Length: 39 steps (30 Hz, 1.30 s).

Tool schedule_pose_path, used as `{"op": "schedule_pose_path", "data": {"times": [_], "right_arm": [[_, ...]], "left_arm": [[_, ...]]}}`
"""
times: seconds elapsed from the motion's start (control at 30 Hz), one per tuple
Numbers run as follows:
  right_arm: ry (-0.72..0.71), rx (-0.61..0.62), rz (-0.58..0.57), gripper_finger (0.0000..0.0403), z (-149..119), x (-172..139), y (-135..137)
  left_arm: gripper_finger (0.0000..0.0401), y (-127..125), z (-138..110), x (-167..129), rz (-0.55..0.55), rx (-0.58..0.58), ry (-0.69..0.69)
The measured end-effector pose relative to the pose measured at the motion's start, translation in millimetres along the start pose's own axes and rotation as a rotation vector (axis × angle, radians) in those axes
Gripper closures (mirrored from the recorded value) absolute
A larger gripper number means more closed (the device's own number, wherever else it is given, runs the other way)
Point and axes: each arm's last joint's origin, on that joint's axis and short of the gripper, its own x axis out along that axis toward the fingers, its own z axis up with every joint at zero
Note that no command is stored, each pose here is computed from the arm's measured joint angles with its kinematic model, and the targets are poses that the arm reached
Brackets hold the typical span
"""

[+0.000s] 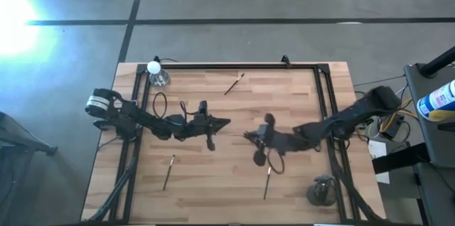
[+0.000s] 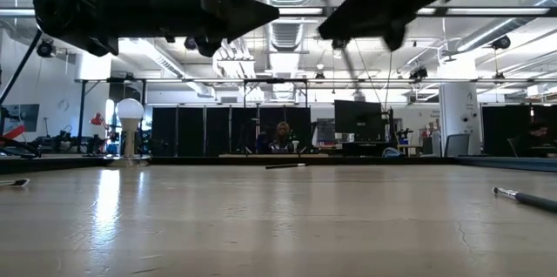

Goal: Pick & Place Makeup Brushes
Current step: Put the black eyeshadow brush into the makeup holder

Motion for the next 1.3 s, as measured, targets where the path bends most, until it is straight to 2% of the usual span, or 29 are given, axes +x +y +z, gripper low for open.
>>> {"op": "schedule_pose_path", "data": {"times": [0.3, 0.47, 0.63, 0.8, 0.97, 1.07, 1.3], "right_arm": [[0.154, 0.13, -0.15, 0.039, 2, -91, 32], [0.219, 0.173, -0.232, 0.039, 5, -129, 53], [0.284, 0.211, -0.308, 0.039, 1, -152, 79], [0.423, 0.236, -0.432, 0.039, -7, -175, 104], [0.499, 0.28, -0.422, 0.039, -23, -192, 128], [0.551, 0.272, -0.452, 0.039, -39, -197, 135], [0.541, 0.257, -0.489, 0.039, -63, -205, 137]], "left_arm": [[0.0401, 1, -10, -4, -0.004, -0.004, 0.079], [0.0401, 1, -14, -5, -0.006, 0.018, 0.112], [0.0401, 1, -15, -5, -0.007, 0.022, 0.128], [0.0401, 1, -18, -5, -0.007, 0.024, 0.154], [0.0401, 1, -20, -5, -0.008, 0.028, 0.169], [0.0401, 2, -21, -6, -0.008, 0.033, 0.184], [0.0401, 2, -23, -6, -0.015, 0.038, 0.2]]}}
